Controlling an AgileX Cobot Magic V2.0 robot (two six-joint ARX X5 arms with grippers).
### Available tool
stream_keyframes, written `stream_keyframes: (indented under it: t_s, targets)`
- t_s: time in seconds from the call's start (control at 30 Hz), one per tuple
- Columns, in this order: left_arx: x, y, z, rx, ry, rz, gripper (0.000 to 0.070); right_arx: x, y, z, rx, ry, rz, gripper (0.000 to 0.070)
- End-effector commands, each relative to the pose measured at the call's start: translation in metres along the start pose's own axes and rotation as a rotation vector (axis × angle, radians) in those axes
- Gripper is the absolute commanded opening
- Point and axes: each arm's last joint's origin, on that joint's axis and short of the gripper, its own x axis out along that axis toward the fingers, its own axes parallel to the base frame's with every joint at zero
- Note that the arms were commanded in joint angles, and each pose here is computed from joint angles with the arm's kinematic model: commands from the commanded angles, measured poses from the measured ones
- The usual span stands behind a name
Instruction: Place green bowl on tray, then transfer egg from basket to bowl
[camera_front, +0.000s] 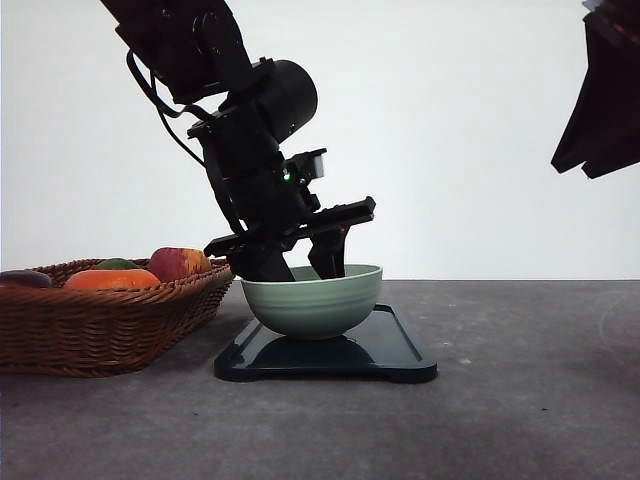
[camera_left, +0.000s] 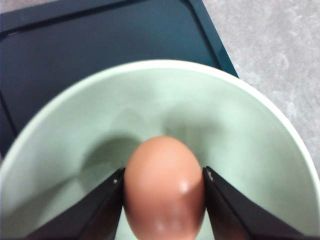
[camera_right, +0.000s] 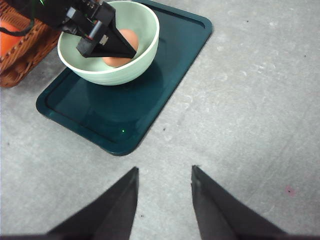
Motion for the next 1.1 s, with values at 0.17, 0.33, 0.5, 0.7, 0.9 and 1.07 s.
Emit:
stream_keyframes:
  t_s: [0.17,0.33,0.5,0.7,0.9,1.07]
  targets:
    - [0.004,-0.005,0.003,0.020,-0.007,-0.004,0.0431,0.001,0.001,0.001,0.004,-0.002,0.004,0.0206]
    - [-0.001,-0.007,0.008,0.007,-0.013,-0.006,0.0431,0.001,0.001,0.001,0.004,-0.002,0.004,0.0206]
    - [-0.016,-0.010,0.017,0.005,-0.020,-0.008,0.0431,0.001,0.001,0.001,0.004,-0.002,0.004,0.0206]
    - [-0.044,-0.014,0.027,-0.007,-0.015,-0.006,0.0431,0.001,0.001,0.001,0.004,-0.003,0.004,0.0206]
    - [-0.086,-0.014,0.032,-0.034,-0.031,-0.004,0.0431,0.001,0.001,0.001,0.004,-0.003,0.004,0.0206]
    - [-0.124,-0.014,0.027,0.044,-0.016,0.005,0.0431,0.001,0.001,0.001,0.004,-0.002,0.004,0.0206]
